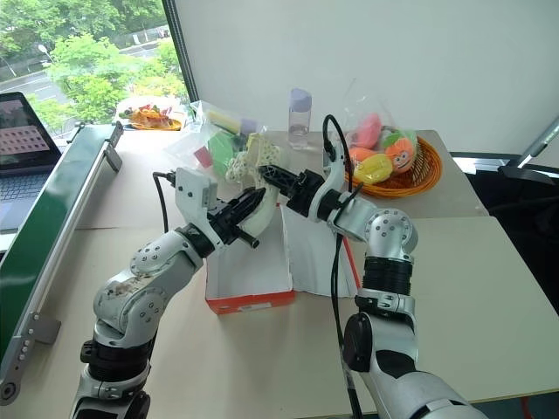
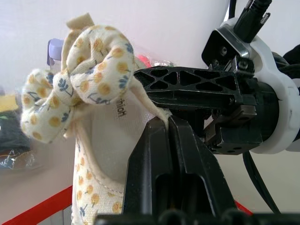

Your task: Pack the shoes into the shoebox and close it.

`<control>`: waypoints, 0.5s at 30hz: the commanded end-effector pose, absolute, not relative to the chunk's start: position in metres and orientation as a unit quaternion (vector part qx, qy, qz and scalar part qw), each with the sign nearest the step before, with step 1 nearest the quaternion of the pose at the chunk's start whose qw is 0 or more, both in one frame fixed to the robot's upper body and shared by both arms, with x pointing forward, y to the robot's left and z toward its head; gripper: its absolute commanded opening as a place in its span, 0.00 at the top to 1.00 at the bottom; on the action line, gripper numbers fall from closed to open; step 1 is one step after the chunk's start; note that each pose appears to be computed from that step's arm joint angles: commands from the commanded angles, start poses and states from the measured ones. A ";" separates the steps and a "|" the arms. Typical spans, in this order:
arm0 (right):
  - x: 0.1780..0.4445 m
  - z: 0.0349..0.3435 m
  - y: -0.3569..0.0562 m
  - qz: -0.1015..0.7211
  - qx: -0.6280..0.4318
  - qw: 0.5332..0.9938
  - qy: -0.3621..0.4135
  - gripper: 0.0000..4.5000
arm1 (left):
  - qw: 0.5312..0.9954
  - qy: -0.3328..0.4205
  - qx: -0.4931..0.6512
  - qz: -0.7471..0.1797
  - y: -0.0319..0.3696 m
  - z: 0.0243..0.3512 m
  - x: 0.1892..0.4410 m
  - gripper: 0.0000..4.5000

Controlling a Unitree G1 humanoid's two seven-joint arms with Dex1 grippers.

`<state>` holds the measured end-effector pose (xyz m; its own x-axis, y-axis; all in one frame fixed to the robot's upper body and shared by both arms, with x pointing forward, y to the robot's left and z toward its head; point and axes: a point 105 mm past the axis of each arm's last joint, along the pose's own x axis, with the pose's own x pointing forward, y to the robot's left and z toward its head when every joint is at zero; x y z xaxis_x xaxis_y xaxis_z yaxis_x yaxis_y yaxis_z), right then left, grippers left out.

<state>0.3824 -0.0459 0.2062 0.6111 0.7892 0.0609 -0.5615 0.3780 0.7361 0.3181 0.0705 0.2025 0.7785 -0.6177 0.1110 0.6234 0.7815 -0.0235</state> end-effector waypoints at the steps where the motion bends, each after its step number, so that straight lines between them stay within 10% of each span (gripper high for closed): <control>1: 0.383 0.221 -0.047 0.420 0.366 0.821 0.125 0.68 | 0.935 -0.068 -0.009 -0.349 0.079 0.216 0.308 1.00; 12: 0.389 0.226 -0.055 0.399 0.325 0.850 0.114 0.87 | 0.923 0.023 0.055 -0.380 0.121 0.205 0.289 0.21; 15: 0.387 0.224 -0.054 0.384 0.249 0.878 0.136 0.87 | 0.925 0.051 0.086 -0.366 0.141 0.204 0.285 0.19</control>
<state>0.3890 -0.0538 0.1982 0.6564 0.7513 -0.0688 -0.5517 0.5402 0.6355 0.2895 0.1341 0.1919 0.7201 -0.6721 -0.1724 0.6908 0.7178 0.0867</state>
